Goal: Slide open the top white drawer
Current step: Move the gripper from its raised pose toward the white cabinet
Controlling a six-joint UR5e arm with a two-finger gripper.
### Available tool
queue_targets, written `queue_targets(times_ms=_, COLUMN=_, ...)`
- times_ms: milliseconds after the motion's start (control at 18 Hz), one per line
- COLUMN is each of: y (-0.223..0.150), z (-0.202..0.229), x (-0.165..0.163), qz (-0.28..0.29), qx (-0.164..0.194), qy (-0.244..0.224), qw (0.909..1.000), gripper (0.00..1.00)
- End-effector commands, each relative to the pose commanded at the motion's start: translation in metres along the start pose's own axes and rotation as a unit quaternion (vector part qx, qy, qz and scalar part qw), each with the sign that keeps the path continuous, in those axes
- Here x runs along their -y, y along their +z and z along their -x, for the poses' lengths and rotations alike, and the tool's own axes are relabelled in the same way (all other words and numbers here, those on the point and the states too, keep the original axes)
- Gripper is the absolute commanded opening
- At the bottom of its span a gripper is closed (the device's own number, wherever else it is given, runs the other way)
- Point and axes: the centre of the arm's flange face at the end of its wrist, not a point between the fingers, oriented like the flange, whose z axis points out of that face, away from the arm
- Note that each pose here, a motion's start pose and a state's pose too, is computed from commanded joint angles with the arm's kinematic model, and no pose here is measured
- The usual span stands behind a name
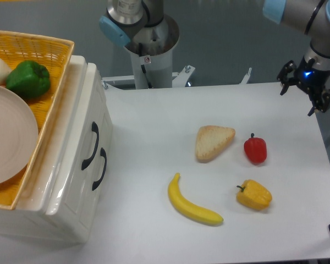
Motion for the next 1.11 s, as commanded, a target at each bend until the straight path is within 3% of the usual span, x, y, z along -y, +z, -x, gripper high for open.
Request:
queue_targets(times_ms=333, y=-0.003, z=-0.001, x=0.001, qz=0.001, qx=0.002, qy=-0.001, qw=1.0, gripper=1.0)
queue_targets(times_ms=500, y=-0.005, z=-0.002, x=0.011, qz=0.0, qx=0.003, qy=-0.026, qw=0.9997, gripper=1.0)
queue_targets(times_ms=889, y=-0.004, z=-0.002, x=0.055, qz=0.015, qx=0.013, qy=-0.04, qw=0.999, gripper=1.0)
queue_targets(times_ms=1111, y=-0.001, z=-0.013, x=0.086, qz=0.02, qx=0.005, qy=-0.075, qw=0.9969, gripper=1.0)
